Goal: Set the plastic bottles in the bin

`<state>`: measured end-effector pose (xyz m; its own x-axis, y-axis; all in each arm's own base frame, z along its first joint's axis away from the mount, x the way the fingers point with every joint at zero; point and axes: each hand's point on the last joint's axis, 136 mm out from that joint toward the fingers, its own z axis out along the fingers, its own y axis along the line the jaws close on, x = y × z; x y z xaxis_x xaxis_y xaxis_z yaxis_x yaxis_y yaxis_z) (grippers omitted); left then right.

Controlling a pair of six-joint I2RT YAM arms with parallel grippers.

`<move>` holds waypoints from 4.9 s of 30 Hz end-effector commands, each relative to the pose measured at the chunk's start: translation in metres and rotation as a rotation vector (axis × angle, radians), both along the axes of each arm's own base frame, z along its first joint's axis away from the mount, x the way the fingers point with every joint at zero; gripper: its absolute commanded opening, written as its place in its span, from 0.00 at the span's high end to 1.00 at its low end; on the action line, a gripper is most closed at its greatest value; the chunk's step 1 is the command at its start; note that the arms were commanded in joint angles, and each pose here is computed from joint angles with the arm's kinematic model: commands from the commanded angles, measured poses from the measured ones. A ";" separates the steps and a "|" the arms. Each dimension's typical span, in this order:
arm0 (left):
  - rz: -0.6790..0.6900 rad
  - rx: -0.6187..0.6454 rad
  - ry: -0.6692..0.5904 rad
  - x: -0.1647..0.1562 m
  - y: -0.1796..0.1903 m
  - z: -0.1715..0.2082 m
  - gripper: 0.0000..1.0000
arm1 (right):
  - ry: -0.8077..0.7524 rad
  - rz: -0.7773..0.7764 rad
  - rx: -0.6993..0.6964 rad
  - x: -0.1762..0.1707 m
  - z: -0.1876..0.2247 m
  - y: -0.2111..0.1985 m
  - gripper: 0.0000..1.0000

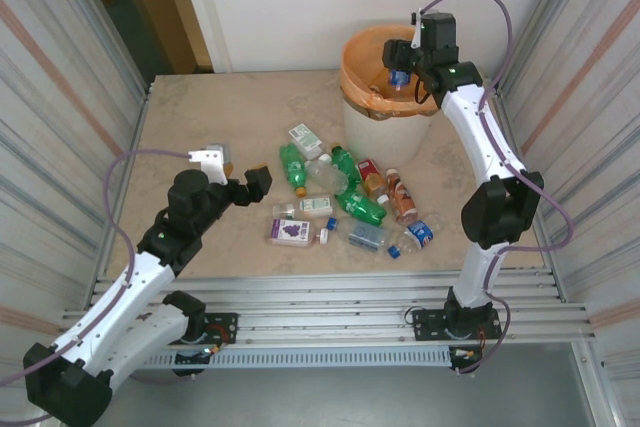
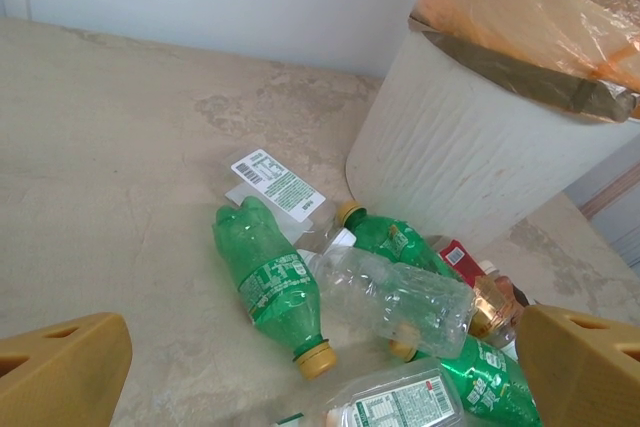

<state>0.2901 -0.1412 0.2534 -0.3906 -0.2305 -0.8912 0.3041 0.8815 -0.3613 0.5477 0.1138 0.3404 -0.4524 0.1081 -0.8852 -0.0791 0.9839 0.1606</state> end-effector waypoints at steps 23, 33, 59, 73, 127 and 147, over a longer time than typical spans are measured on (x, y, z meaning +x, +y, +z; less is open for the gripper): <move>0.053 0.000 -0.018 0.001 0.012 0.006 0.01 | -0.017 -0.160 0.042 -0.124 0.060 -0.046 0.14; 0.068 -0.007 -0.013 0.007 0.012 0.001 0.01 | 0.206 -0.362 0.120 -0.236 -0.034 -0.088 0.13; 0.082 -0.057 0.062 0.030 0.000 -0.020 0.01 | 0.743 -0.484 0.447 -0.365 -0.249 -0.050 0.13; 0.096 -0.054 0.081 0.030 0.005 -0.028 0.01 | 0.830 -0.466 0.337 -0.346 -0.278 -0.032 0.11; 0.098 -0.048 0.091 0.029 0.008 -0.034 0.01 | 0.903 -0.504 0.213 -0.330 -0.331 -0.039 0.14; 0.108 -0.053 0.090 0.027 0.012 -0.035 0.01 | 0.862 -0.537 0.213 -0.333 -0.315 -0.052 0.50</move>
